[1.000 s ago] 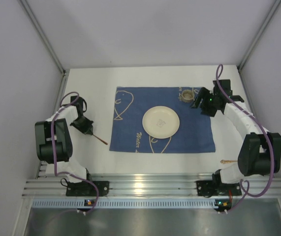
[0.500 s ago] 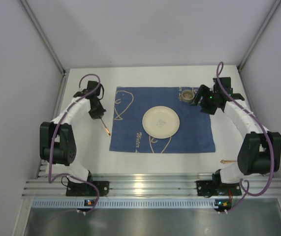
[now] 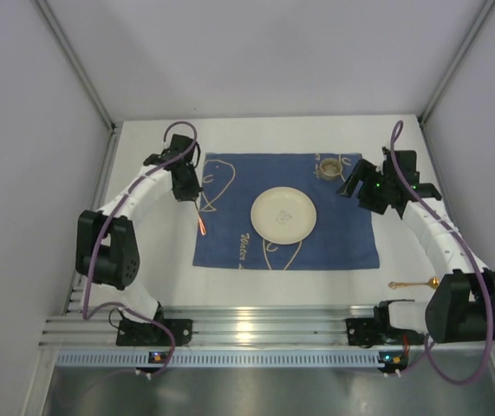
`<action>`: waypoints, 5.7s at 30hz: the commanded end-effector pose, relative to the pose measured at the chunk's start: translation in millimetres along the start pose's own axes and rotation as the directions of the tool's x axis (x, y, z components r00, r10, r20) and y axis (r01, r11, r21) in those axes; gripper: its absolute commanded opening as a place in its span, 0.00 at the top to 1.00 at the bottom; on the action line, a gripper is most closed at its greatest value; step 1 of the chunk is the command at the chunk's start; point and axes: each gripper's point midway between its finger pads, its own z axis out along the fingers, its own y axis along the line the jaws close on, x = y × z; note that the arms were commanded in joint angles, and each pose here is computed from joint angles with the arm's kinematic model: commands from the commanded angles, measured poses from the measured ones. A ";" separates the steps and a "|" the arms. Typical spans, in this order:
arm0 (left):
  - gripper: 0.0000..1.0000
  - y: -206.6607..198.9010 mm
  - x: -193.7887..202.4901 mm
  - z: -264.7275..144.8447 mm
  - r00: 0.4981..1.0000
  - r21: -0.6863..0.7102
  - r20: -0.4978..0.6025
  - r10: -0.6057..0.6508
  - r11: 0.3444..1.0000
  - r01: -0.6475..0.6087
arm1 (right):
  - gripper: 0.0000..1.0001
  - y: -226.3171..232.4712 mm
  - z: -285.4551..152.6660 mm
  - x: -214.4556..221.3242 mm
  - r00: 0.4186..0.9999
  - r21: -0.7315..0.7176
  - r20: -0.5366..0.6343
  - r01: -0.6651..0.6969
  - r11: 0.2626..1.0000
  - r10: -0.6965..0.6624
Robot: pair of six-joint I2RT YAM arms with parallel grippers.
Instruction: Set the dinner table for one person
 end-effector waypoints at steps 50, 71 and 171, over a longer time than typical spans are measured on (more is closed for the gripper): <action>0.59 -23.0 7.1 102.0 0.961 0.134 -0.229 0.154 0.983 -0.126 | 0.12 -15.6 -14.2 5.8 0.999 0.078 -0.017 0.028 0.997 -0.027; 0.95 -6.6 28.5 126.8 0.942 0.060 -0.313 0.119 0.993 -0.105 | 0.12 -13.0 -5.5 1.5 0.999 0.076 -0.040 0.021 0.997 -0.018; 0.69 35.5 -16.7 92.4 0.984 -0.268 -0.076 0.159 0.948 -0.174 | 0.13 -12.7 -5.8 17.4 0.998 0.071 -0.069 0.003 0.997 0.001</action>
